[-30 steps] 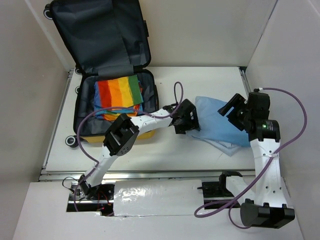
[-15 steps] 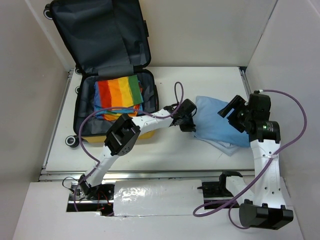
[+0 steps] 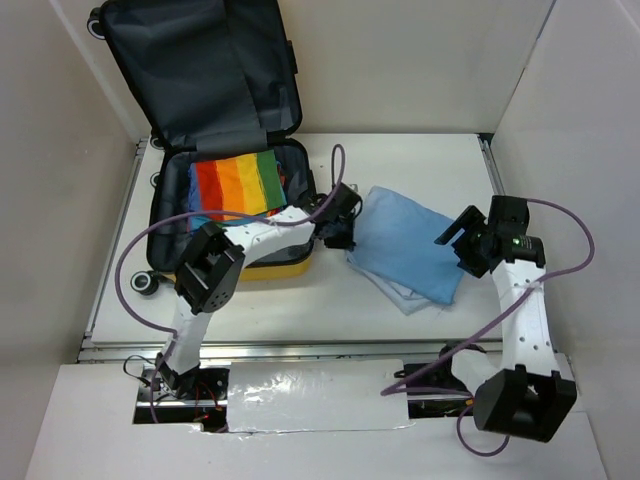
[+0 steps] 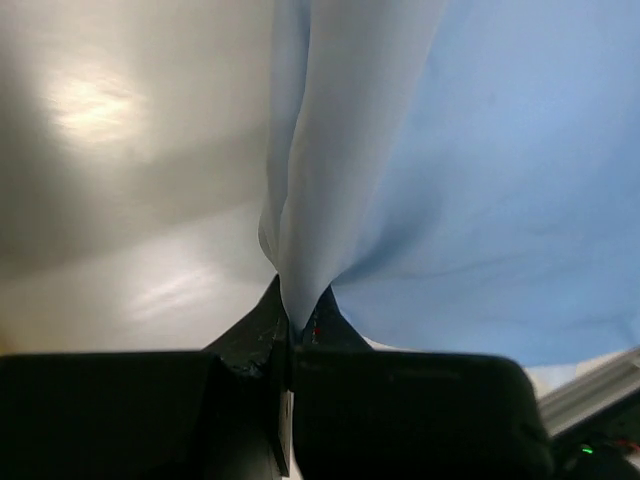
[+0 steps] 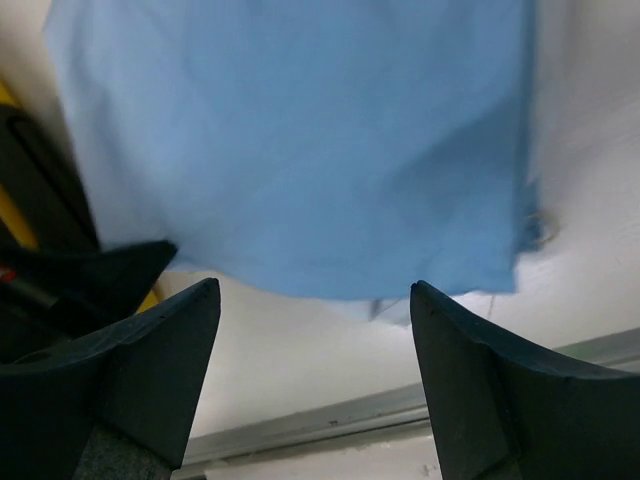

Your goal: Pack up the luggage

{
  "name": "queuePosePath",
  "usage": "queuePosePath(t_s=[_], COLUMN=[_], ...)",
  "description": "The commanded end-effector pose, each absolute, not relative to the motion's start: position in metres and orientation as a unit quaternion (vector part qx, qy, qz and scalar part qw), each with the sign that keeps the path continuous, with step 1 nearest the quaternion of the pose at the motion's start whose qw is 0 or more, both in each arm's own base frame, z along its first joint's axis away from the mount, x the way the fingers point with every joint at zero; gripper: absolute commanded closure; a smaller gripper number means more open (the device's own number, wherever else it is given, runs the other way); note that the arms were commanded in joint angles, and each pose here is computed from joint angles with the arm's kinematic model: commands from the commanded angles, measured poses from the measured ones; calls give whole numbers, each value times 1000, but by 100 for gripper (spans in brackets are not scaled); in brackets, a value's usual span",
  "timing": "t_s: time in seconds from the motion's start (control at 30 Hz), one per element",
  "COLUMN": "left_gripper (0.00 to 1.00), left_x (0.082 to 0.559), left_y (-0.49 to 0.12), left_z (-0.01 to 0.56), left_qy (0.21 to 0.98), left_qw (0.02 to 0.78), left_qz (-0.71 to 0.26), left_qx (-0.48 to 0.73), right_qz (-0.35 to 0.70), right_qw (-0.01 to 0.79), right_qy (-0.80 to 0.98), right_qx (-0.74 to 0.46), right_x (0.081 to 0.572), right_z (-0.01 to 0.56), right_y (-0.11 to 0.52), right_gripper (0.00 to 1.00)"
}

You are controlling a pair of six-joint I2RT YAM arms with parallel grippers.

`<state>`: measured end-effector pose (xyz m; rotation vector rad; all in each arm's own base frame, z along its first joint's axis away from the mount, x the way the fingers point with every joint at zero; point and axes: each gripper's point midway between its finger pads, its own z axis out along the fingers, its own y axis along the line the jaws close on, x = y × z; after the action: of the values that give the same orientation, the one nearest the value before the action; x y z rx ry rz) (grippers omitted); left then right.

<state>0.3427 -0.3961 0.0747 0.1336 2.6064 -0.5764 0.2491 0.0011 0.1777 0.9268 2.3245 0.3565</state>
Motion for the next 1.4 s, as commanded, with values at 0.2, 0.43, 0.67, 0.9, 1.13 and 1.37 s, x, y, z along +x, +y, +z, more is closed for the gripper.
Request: queuePosePath(t_s=[0.2, 0.43, 0.67, 0.9, 1.13, 1.37], left_gripper=[100, 100, 100, 100, 100, 100], left_x=[402, 425, 436, 440, 441, 440], left_y=[-363, -367, -364, -365, -368, -370], left_z=[102, 107, 106, 109, 119, 120], left_qy=[925, 910, 905, 904, 899, 899], left_qw=[311, 336, 348, 349, 356, 354], left_qz=[-189, -192, -189, -191, -200, -203], left_qx=[110, 145, 155, 157, 159, 161], right_qz=[149, 153, 127, 150, 147, 132], right_qw=[305, 292, 231, 196, 156, 169], right_qy=[831, 820, 819, 811, 816, 815], right_qx=[441, 468, 510, 531, 537, 538], right_x=[296, 324, 345, 359, 365, 368], right_z=[127, 90, 49, 33, 11, 8], right_y=[-41, -57, -71, -57, -43, -47], right_gripper=[8, 0, 1, 24, 27, 80])
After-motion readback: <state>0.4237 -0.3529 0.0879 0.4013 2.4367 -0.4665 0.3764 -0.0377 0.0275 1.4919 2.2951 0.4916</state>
